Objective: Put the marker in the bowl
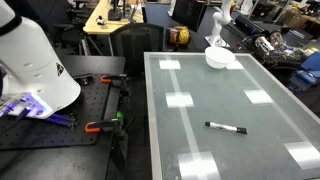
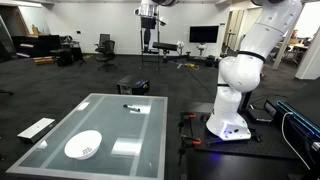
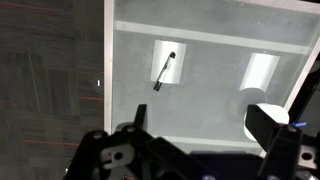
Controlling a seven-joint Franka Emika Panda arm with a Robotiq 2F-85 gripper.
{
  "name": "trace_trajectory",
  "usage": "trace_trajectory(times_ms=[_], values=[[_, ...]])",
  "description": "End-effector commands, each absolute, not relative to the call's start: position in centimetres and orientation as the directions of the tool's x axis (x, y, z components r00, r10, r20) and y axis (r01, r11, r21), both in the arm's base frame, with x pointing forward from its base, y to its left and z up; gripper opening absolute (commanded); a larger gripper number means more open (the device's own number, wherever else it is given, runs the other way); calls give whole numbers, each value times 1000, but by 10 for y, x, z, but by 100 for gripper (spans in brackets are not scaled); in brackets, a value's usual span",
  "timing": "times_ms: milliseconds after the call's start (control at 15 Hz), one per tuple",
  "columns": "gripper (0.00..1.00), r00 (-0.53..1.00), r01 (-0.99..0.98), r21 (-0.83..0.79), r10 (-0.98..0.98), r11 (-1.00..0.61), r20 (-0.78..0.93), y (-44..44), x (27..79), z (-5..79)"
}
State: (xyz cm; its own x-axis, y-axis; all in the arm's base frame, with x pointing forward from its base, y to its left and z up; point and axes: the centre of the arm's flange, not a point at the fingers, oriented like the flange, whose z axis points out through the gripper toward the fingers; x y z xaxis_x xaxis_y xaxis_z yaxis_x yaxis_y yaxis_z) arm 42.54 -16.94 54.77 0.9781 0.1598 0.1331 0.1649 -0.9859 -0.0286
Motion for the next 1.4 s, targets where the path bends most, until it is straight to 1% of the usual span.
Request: trace_trajectory(times_ms=[0, 267, 667, 933, 1333], values=[[100, 978, 165, -29, 160, -986, 133, -169, 425, 548], [100, 978, 165, -29, 160, -986, 133, -169, 425, 548], [100, 992, 107, 45, 109, -993, 56, -150, 444, 532], [100, 999, 53, 74, 52, -996, -3, -132, 457, 507], [100, 996, -75, 68, -78, -995, -45, -117, 467, 452]])
